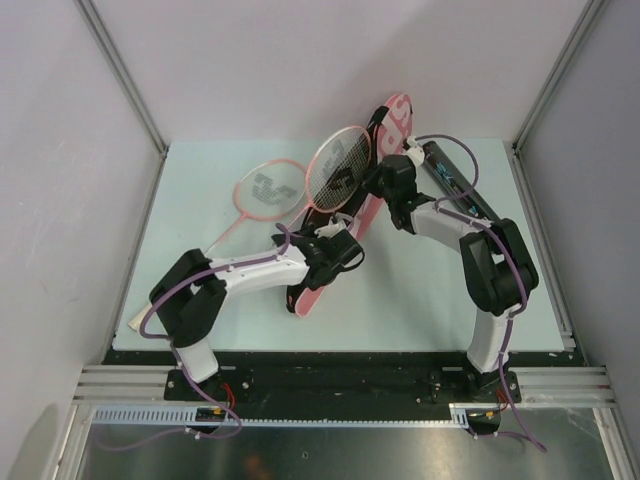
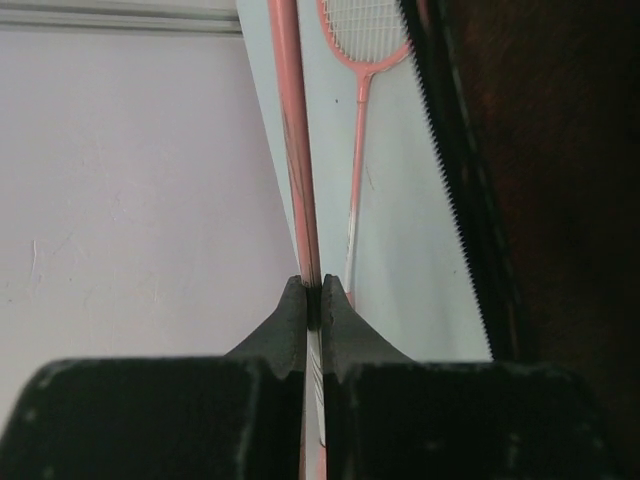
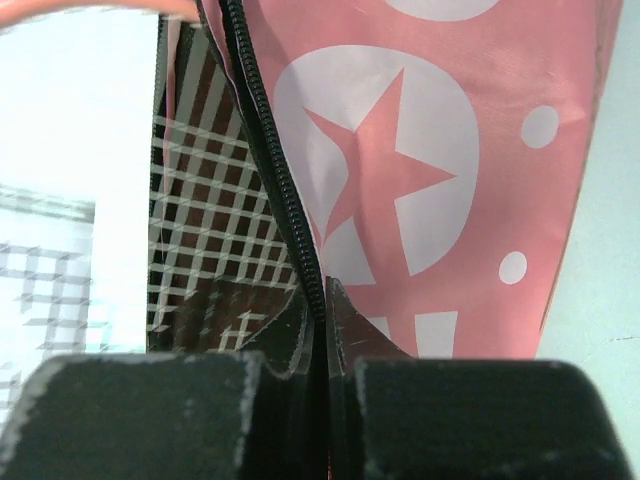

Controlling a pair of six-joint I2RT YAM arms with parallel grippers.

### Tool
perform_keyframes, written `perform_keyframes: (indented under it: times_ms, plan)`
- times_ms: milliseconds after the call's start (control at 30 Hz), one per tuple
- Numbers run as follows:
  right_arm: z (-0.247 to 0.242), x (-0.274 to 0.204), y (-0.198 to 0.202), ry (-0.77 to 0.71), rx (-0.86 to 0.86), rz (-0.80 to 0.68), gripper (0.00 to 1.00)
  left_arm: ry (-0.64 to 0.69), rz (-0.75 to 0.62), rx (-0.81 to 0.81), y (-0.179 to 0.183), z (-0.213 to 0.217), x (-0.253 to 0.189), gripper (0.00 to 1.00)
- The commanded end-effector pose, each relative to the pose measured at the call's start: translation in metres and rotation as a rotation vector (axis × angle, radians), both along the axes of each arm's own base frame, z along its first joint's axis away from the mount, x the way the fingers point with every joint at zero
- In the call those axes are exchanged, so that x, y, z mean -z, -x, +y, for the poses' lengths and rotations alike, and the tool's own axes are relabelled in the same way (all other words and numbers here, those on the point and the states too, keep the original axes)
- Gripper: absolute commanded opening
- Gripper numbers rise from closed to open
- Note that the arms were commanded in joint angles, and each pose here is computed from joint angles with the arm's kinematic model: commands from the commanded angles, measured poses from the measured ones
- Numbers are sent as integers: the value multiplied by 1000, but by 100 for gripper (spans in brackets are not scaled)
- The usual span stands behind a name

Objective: Pack up the badminton gear

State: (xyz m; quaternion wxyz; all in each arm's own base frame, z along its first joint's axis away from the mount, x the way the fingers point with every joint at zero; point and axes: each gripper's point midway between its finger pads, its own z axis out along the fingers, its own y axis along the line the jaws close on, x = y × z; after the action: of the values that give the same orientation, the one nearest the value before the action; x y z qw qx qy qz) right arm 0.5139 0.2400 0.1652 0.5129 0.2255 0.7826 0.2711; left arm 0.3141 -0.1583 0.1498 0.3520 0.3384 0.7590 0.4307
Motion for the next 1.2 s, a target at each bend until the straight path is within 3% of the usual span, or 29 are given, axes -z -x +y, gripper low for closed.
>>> perform_keyframes:
  times_ms: [0, 200, 467, 667, 767, 1067, 1167]
  plan:
    - [25, -47, 15, -48, -137, -146, 0, -30, -16, 32, -7, -12, -19, 0]
    - [32, -45, 20, -53, -262, -172, 0, -26, -24, 35, -9, -19, -20, 0]
    - [40, -21, 41, -101, -317, -136, 0, 236, -25, 79, -35, -78, -42, 0]
    - [40, -21, 41, -135, -326, -135, 0, 345, 55, 128, -44, -115, -35, 0]
    - [38, -21, 41, -142, -332, -132, 0, 469, 131, 157, -40, -132, -34, 1]
    - [38, -19, 45, -181, -359, -131, 0, 787, 237, 183, -61, -160, -55, 0]
    - [41, -19, 49, -224, -375, -123, 0, 809, 237, 149, -72, -162, -48, 0]
